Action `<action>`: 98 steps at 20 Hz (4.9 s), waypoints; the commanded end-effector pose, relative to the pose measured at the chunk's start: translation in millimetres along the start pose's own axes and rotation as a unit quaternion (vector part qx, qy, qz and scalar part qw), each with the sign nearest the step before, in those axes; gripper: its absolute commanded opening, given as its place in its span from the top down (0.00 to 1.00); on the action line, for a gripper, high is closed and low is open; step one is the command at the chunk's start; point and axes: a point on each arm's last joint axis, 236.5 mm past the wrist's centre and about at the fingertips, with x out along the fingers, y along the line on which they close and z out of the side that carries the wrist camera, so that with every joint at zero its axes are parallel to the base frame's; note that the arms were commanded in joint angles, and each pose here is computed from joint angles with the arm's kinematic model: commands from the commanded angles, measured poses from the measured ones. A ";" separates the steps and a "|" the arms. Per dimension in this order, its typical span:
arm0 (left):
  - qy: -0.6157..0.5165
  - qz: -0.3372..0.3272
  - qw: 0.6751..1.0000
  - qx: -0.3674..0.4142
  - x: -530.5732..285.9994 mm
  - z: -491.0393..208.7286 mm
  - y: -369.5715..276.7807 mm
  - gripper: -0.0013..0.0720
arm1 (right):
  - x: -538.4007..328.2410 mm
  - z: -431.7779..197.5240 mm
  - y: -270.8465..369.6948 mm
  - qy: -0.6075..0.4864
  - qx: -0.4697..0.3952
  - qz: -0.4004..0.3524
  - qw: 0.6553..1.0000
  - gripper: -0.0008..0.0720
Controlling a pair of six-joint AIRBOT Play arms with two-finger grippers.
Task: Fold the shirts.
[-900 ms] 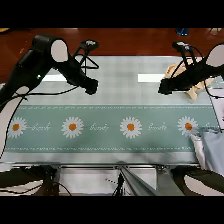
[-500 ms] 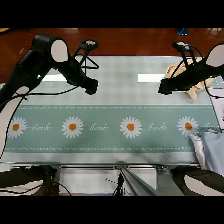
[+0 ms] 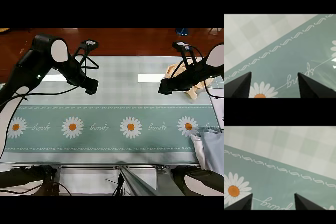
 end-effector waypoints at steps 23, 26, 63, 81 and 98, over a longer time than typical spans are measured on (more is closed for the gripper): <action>-0.010 0.065 0.998 -0.005 4.1 6.8 49.2 0.01 | 63.0 61.9 -280.5 -0.180 0.197 -0.199 0.943 0.18; -0.010 0.065 0.998 -0.005 4.1 6.8 49.2 0.01 | 94.8 58.9 -271.9 -0.159 0.190 -0.169 0.954 0.18; -0.238 0.074 0.967 -0.050 -279.3 -36.2 13.1 0.01 | -270.1 30.2 26.9 -0.453 0.024 0.072 0.888 0.94; -0.019 0.066 0.996 -0.058 -89.3 -84.5 29.5 0.01 | 18.0 30.1 161.7 -0.093 -0.179 0.089 0.975 0.31; -0.042 -0.168 0.927 -0.333 56.1 -120.2 84.5 0.01 | -42.8 -11.6 -144.1 -0.151 0.199 0.037 0.968 0.31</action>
